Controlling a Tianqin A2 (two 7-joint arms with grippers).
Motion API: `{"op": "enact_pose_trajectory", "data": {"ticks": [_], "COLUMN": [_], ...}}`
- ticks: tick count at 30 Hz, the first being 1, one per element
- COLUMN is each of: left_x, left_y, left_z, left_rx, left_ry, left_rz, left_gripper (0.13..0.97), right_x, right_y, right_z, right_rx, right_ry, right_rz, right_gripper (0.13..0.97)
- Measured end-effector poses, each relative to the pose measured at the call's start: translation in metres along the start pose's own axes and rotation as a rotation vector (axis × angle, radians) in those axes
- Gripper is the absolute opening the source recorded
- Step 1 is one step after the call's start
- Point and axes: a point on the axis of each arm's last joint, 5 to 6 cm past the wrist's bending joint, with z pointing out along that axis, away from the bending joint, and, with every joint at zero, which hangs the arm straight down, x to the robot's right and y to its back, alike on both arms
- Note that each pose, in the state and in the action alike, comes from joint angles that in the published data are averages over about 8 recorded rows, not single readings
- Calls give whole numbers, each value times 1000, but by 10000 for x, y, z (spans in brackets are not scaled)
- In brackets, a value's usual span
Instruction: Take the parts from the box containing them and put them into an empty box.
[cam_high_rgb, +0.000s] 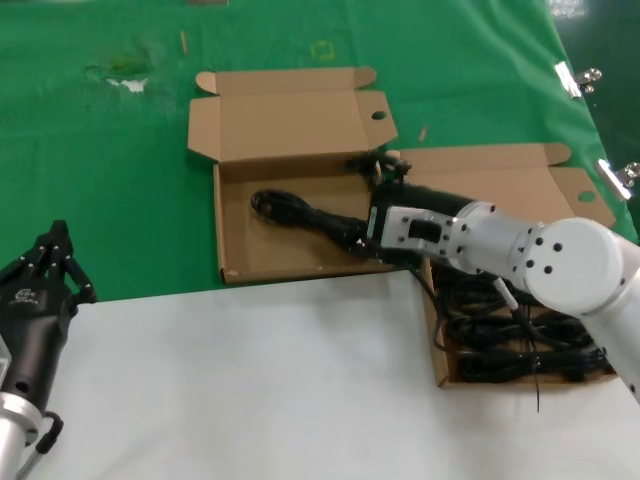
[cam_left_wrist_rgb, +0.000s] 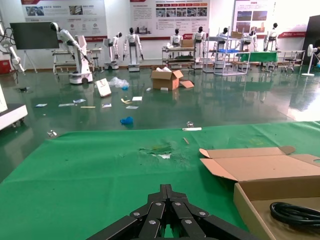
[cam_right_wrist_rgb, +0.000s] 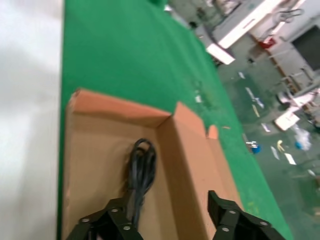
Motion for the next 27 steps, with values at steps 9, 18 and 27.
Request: {"op": "enact_pose_trajectory", "data": {"ticks": [9, 18, 27], "left_x": [0, 0, 0], "left_y": [0, 0, 0], "left_z": [0, 0, 0], "left_rx": [0, 0, 0], "left_ry": [0, 0, 0], "left_rz": [0, 0, 0], "left_gripper": [140, 162, 200], "right_x": [52, 55, -45], "right_y": [-15, -10, -13], "right_z": [-308, -380, -422], "right_rx": [29, 34, 56], "right_ry": [74, 93, 133], "right_rz": [107, 135, 211], "right_gripper": [640, 814, 923]}}
